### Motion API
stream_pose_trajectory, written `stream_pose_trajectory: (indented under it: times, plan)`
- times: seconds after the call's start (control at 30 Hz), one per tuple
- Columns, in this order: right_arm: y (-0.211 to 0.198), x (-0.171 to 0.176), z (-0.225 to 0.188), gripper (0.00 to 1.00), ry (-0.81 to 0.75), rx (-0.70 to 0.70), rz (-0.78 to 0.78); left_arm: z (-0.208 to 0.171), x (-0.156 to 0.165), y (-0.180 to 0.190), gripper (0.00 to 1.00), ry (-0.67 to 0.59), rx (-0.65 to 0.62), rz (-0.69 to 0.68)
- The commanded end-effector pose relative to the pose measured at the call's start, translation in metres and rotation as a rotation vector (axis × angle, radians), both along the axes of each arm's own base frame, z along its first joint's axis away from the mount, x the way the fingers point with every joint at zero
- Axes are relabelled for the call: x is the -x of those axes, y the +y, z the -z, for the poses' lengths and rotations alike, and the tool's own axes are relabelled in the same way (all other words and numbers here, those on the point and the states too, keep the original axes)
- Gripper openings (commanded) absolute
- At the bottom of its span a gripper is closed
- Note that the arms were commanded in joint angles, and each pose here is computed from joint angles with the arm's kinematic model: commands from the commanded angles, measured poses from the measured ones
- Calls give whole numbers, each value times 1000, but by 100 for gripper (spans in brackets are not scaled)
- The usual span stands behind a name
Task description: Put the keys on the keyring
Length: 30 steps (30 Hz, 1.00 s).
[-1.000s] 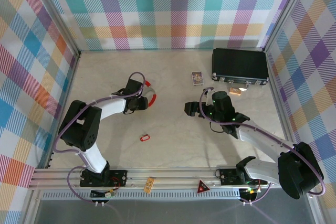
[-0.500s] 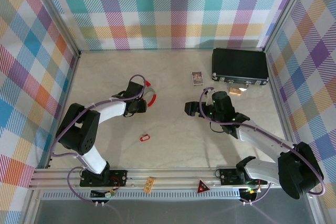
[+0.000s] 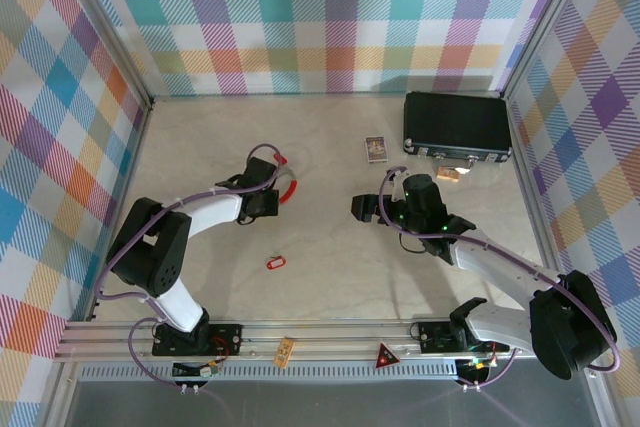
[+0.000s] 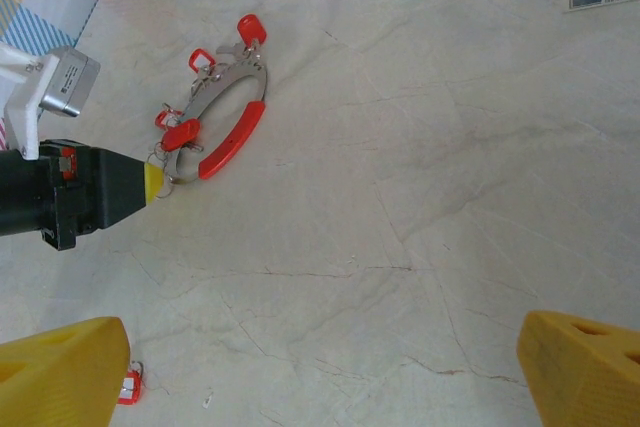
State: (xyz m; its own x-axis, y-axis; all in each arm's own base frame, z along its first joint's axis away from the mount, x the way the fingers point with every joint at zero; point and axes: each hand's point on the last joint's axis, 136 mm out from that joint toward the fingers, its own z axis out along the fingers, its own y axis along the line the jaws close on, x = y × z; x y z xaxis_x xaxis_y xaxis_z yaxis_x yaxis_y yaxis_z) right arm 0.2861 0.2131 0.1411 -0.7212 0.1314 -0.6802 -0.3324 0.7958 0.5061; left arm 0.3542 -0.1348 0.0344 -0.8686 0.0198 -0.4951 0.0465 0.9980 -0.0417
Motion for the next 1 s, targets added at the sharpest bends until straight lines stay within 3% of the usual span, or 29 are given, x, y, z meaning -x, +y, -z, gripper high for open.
stream_pose_trajectory:
  times: [0.0, 0.4, 0.67, 0.97]
  plan:
    - [5, -6, -18, 99, -46, -14, -6, -11, 5, 3, 0, -20, -45, 3]
    - [-28, -13, -36, 99, -144, -24, 184, -94, 2, -36, 0, -327, -235, 112]
    - [-38, -4, -46, 99, -267, -36, 181, -144, 4, -77, 0, -497, -166, 237]
    - [-33, 5, -57, 99, -335, -67, 118, -164, 13, -97, 0, -522, -42, 320]
